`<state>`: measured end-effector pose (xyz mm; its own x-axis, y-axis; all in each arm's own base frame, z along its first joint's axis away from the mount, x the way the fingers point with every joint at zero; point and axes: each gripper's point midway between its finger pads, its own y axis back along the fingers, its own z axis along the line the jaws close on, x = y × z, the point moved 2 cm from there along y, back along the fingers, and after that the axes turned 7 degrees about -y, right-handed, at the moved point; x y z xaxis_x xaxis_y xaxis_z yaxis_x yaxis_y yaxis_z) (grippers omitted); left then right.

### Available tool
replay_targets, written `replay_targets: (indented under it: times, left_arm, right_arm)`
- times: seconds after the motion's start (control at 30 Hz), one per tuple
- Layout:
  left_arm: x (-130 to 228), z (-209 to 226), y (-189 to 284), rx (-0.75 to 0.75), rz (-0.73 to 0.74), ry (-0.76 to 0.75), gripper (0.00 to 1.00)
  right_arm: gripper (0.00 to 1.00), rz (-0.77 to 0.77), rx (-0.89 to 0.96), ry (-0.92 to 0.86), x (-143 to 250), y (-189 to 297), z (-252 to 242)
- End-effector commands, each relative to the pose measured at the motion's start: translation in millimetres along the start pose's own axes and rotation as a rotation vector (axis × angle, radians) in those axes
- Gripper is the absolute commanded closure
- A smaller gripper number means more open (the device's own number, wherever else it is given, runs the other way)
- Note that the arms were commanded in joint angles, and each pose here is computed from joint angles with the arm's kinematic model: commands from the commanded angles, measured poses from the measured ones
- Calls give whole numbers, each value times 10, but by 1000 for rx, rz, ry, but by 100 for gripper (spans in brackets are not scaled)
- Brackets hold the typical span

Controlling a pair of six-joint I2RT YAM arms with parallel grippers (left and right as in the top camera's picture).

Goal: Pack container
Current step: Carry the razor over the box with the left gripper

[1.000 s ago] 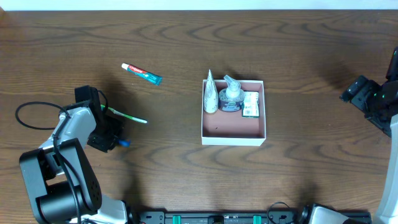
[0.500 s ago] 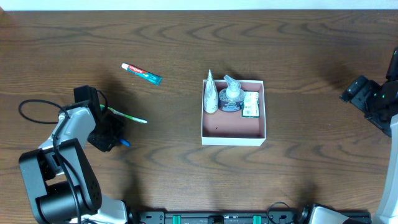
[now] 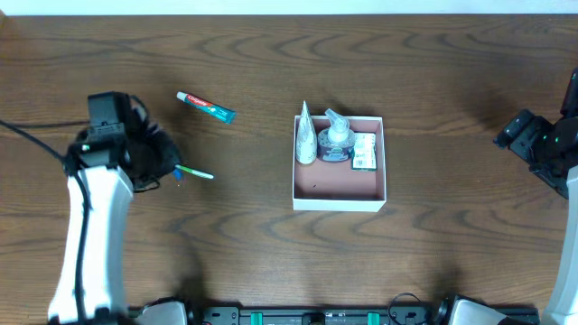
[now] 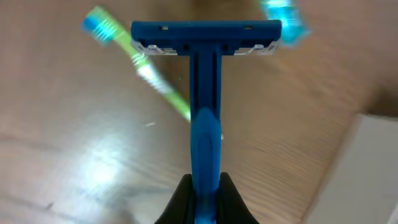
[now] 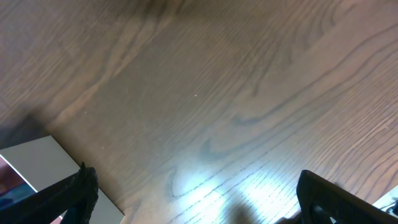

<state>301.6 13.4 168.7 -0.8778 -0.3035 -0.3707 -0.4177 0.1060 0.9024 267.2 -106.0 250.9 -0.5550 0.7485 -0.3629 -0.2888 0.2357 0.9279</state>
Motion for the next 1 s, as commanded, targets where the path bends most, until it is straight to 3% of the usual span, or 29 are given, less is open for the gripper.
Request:
replay_targets:
  times: [0.0, 0.23, 0.43, 0.8, 0.97]
  left_arm:
    - [19, -338, 174, 63, -57, -219, 94]
    - [306, -1120, 345, 195, -127, -748, 94]
    - [662, -1549, 386, 281, -131, -1118, 94]
    - [1073, -1919, 472, 377, -165, -1500, 94]
    - [1238, -2184, 564, 438, -255, -1682, 94]
  right_arm:
    - [1, -11, -1, -18, -35, 27, -10]
    - [1, -12, -1, -18, -36, 28, -9]
    - [1, -12, -1, -18, -36, 28, -10]
    - [1, -12, -1, -18, -36, 28, -9]
    - [1, -12, -1, -18, -36, 27, -10]
